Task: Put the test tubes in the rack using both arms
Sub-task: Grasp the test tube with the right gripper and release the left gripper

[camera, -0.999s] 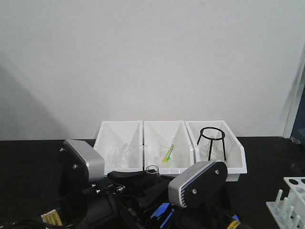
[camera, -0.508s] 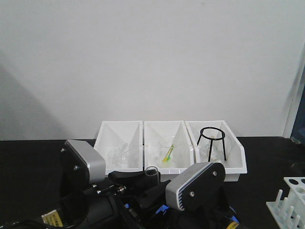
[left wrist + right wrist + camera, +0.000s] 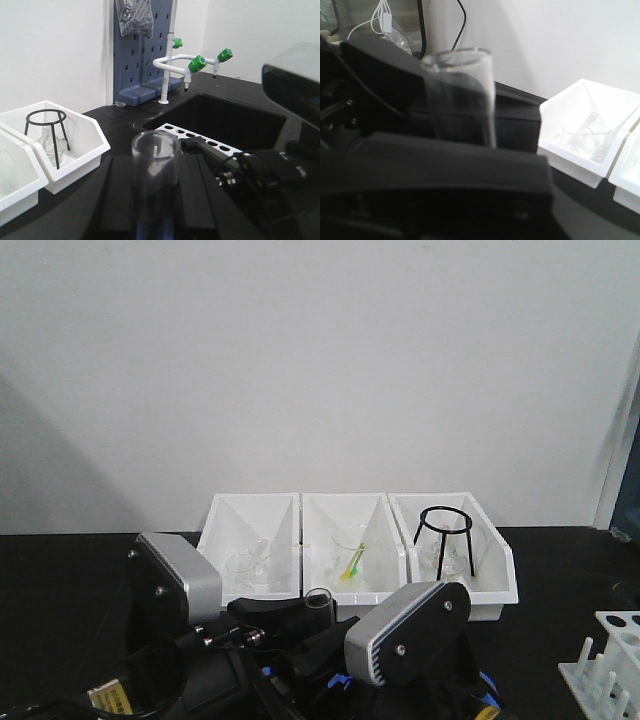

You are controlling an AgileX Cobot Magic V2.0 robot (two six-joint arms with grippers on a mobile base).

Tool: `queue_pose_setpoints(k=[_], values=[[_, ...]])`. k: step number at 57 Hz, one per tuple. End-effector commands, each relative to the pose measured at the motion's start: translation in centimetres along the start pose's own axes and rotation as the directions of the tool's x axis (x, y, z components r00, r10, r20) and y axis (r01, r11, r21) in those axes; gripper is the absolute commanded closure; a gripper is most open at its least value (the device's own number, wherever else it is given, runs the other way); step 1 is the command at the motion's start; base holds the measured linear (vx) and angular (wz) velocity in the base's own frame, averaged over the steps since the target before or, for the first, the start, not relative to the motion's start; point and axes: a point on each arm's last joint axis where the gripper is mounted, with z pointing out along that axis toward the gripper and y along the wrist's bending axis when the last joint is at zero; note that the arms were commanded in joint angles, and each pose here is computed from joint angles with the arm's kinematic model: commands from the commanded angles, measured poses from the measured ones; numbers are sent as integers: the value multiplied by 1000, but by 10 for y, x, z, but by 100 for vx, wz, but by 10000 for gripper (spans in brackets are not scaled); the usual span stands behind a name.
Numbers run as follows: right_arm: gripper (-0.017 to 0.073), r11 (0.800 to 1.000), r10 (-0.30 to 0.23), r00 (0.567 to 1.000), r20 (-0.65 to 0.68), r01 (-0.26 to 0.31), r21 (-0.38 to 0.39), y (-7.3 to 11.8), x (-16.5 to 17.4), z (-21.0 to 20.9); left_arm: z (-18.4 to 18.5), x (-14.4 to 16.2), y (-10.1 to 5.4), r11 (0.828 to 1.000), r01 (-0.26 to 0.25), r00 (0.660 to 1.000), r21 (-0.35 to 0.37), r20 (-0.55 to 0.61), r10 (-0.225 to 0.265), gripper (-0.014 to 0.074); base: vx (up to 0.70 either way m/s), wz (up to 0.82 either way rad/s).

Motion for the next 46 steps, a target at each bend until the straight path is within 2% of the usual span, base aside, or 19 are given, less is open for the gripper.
queue_pose_setpoints(k=[1,9,17,25,32,40,46], values=[[570,1000,6,986,164,-7,6,-2,-28,-5,-3,-23,-8,999,-5,992,48,127,-1,571,0,0],[570,1000,6,986,164,-7,6,-2,-28,-5,-3,-23,-8,999,-5,992,48,127,-1,469,0,0],[570,1000,6,986,164,-7,6,-2,-28,-5,-3,-23,-8,999,-5,992,48,127,-1,292,0,0],[570,1000,6,986,164,-7,6,-2,-28,-5,-3,-24,-8,999,-3,992,47,127,-3,151,0,0],[570,1000,6,986,164,-7,6,-2,-28,-5,-4,-24,-8,999,-4,991,48,131,-2,97,0,0],[570,1000,6,986,164,-7,6,-2,-28,-5,-7,-31,-11,998,-11,985,68,175,-1,94,0,0],[570,1000,7,987,162,-8,6,-2,-28,-5,-9,-47,-13,996,-55,973,66,228,39,94,0,0]])
